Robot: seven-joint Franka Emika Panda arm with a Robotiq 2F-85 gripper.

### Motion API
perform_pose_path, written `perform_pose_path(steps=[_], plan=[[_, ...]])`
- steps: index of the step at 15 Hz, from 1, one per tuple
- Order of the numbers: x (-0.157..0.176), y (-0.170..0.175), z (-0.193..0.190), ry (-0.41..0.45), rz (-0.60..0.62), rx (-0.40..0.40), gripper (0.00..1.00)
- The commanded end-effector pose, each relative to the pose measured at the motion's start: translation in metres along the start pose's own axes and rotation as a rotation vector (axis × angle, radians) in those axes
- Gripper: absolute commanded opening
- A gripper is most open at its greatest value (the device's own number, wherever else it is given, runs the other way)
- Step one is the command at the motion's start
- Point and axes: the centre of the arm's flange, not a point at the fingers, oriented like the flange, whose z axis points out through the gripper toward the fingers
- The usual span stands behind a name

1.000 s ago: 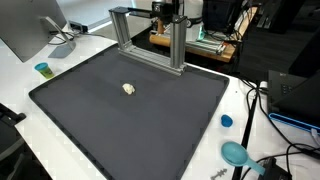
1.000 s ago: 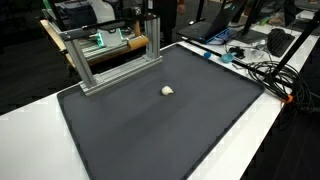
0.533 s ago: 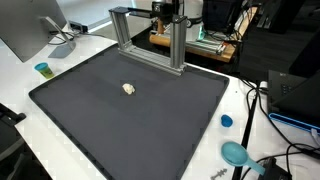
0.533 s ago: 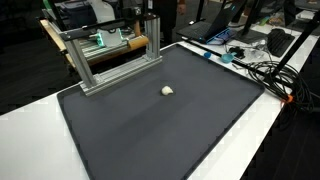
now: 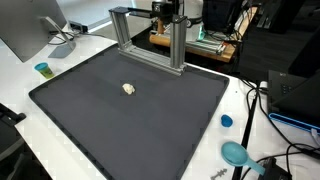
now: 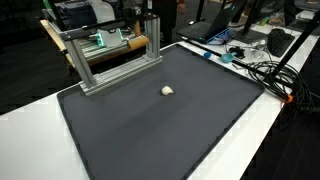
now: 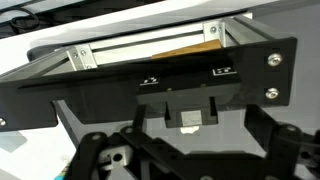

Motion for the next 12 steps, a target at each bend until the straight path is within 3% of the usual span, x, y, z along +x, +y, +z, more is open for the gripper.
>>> perform_pose_path(steps=[1, 7, 12], plan=[[-0.001, 0.0, 0.003, 0.003, -0.025, 0.014, 1.0], [0.004, 0.019, 0.004, -0.015, -0.042, 0.1, 1.0], [-0.005, 0.019, 0.006, 0.039, -0.023, 0.099, 1.0]])
